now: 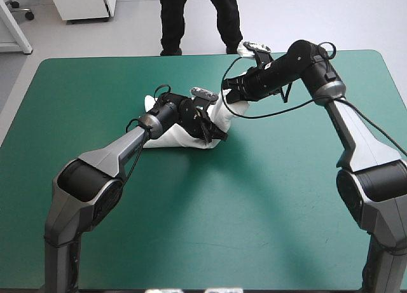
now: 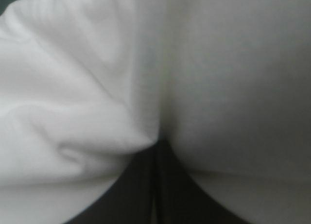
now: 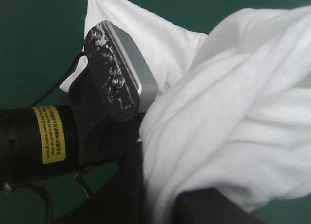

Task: Fold the cloth

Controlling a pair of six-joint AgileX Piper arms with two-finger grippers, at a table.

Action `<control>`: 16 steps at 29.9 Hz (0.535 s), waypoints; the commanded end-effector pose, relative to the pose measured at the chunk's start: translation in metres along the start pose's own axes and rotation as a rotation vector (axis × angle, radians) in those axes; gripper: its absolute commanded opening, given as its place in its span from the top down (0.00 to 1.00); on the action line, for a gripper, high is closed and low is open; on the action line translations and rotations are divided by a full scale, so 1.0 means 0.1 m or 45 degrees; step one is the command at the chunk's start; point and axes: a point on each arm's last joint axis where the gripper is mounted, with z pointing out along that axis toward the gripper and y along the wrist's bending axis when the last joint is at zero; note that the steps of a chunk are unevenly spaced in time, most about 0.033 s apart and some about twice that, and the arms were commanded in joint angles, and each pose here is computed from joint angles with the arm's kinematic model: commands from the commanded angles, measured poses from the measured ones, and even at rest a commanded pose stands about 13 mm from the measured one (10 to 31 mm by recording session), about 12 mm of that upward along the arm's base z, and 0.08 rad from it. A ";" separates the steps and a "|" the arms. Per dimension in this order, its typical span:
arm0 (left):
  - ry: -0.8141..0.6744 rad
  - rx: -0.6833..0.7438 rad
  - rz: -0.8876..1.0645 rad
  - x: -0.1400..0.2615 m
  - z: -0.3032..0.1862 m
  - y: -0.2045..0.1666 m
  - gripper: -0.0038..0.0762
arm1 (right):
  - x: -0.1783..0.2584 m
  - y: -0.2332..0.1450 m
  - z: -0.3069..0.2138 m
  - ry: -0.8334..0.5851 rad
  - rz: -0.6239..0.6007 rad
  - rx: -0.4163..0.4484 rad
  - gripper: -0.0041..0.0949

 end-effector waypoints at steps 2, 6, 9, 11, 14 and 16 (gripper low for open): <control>-0.012 -0.041 0.001 -0.05 -0.44 0.02 0.96 | -0.07 0.22 -0.37 -0.148 -0.045 -0.006 0.98; -0.120 -0.174 -0.014 -0.08 -1.06 0.13 0.96 | -0.06 0.21 -0.37 -0.130 -0.057 0.018 0.98; -0.244 -0.204 -0.044 -0.05 -1.67 0.16 0.96 | -0.05 0.21 -0.36 -0.127 -0.059 0.017 0.97; -0.284 -0.217 -0.051 0.03 -2.03 0.16 0.96 | -0.05 0.23 -0.36 -0.124 -0.062 0.014 0.97; -0.341 -0.247 -0.062 0.22 -2.45 0.18 0.96 | -0.03 0.30 -0.32 -0.115 -0.086 0.003 0.97; -0.362 -0.281 -0.051 0.41 -2.67 0.21 0.96 | -0.02 0.38 -0.27 -0.110 -0.116 -0.011 0.97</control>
